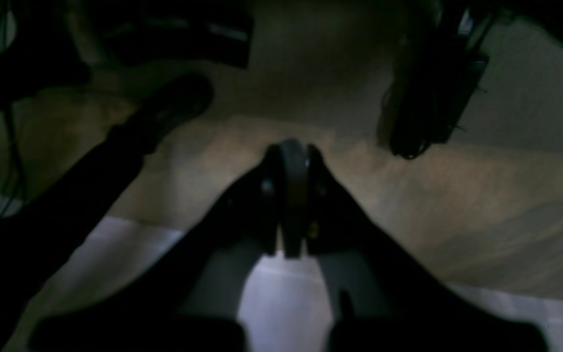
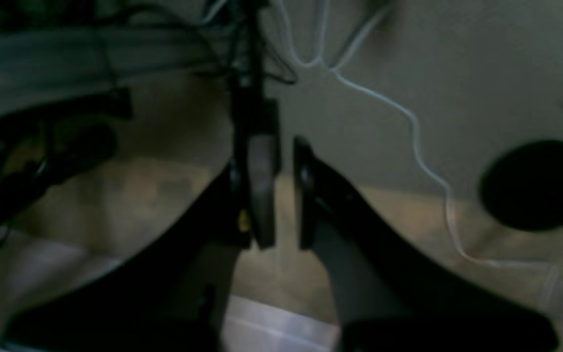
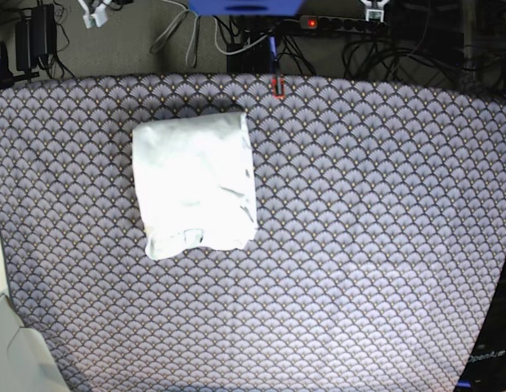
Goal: Fold the T-shirt properly
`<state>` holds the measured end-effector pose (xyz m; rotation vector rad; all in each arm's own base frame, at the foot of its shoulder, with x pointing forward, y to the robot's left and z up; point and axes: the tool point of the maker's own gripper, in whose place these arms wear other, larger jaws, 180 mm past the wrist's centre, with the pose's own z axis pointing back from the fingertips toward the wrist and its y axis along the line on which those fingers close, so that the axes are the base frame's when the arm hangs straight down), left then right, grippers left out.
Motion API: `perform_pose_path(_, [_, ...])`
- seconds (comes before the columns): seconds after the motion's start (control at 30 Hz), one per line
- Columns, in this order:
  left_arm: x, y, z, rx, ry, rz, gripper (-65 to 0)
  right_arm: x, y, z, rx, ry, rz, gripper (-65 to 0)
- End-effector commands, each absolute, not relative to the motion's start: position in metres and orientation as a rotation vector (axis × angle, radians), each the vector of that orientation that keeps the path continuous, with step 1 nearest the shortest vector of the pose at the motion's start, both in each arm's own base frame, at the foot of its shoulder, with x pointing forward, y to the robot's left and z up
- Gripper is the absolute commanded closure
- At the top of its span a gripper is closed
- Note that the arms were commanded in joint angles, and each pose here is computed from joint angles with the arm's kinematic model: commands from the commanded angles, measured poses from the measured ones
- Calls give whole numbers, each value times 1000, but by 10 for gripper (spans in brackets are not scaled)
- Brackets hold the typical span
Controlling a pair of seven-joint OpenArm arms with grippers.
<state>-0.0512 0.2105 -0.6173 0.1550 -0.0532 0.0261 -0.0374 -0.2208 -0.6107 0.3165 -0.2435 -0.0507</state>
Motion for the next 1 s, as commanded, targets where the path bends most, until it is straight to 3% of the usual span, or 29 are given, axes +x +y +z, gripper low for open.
perform_pose_path(0.0, [-62,209,-621,162,-32,22,0,-46,-224,-610,324,-227,-42,-60])
perform_pose_path(0.13, [-70,207,-642,171,7,30,0,-41,-192,-619,388,-215,-1,-60])
perform_pose_path(0.33, [-46,208,-658,192,19,52,0,-6,-216,-643,35,-282,80,-60])
perform_pose_path(0.47, [-9,208,-660,191,-26,62,-1,17,-214,-646,-75,-319,112,-60])
perform_pose_path(0.97, [38,192,-659,163,-175,59,-1,17,-220,-645,-181,-321,209,-61])
